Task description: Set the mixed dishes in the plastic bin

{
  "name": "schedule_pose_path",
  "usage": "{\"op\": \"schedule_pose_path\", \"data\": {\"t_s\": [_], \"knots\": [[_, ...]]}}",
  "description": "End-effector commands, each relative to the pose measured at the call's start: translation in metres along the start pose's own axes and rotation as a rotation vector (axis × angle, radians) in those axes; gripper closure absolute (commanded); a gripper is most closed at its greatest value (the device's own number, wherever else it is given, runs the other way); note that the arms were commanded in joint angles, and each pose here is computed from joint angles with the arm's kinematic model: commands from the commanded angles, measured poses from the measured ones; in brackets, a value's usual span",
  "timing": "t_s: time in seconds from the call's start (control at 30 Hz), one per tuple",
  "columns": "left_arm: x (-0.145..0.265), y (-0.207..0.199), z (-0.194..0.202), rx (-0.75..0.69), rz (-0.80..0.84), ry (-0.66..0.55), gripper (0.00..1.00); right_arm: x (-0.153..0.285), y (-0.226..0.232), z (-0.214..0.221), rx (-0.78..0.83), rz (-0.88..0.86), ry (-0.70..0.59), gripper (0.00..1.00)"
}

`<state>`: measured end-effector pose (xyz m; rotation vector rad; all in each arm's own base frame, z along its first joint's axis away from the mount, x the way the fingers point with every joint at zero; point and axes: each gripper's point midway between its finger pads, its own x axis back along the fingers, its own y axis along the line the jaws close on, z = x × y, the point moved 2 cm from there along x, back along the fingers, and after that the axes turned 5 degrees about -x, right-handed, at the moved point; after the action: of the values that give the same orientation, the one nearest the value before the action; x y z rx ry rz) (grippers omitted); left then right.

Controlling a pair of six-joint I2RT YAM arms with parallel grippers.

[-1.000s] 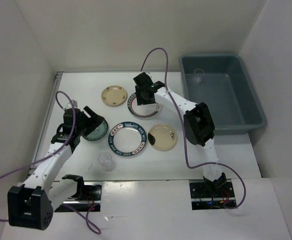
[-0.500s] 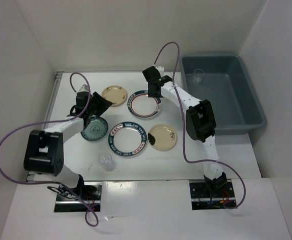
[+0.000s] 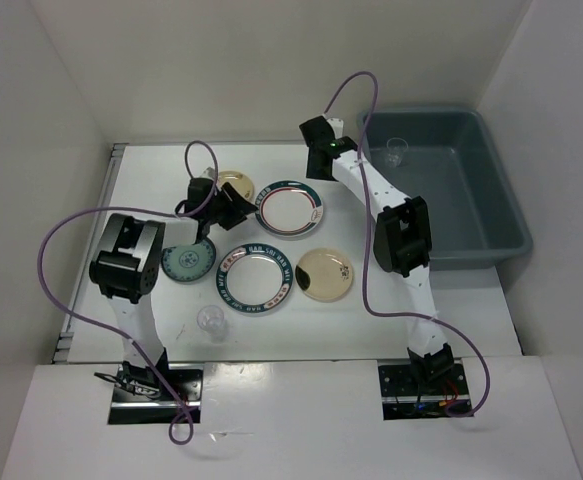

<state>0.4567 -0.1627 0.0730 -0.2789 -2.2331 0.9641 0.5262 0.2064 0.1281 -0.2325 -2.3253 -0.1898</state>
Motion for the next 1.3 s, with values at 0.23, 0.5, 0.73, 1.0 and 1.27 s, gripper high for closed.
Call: {"op": "schedule_pose_path", "data": {"t_s": [0.23,0.5,0.73,1.0,1.27], "knots": [[-0.028,-0.001,0.008,-0.045,0.066,0.038,0.45,0.034,0.005,-0.031,-0.046,-0.061,-0.047,0.48],[-0.051,-0.019,0.017,-0.020,0.106,0.064,0.50,0.028,0.002,-0.021,-0.047,-0.061,-0.004,0.48],[-0.062,-0.024,0.027,-0.007,0.115,0.093,0.85,0.028,-0.007,-0.026,-0.059,-0.055,0.001,0.47],[-0.028,-0.045,-0.017,-0.062,0.098,-0.008,1.00,0.045,-0.019,-0.048,-0.101,-0.125,-0.023,0.25],[0.048,-0.069,-0.076,0.045,0.234,-0.092,1.00,0.097,-0.028,-0.074,-0.131,-0.446,-0.015,0.20]]}}
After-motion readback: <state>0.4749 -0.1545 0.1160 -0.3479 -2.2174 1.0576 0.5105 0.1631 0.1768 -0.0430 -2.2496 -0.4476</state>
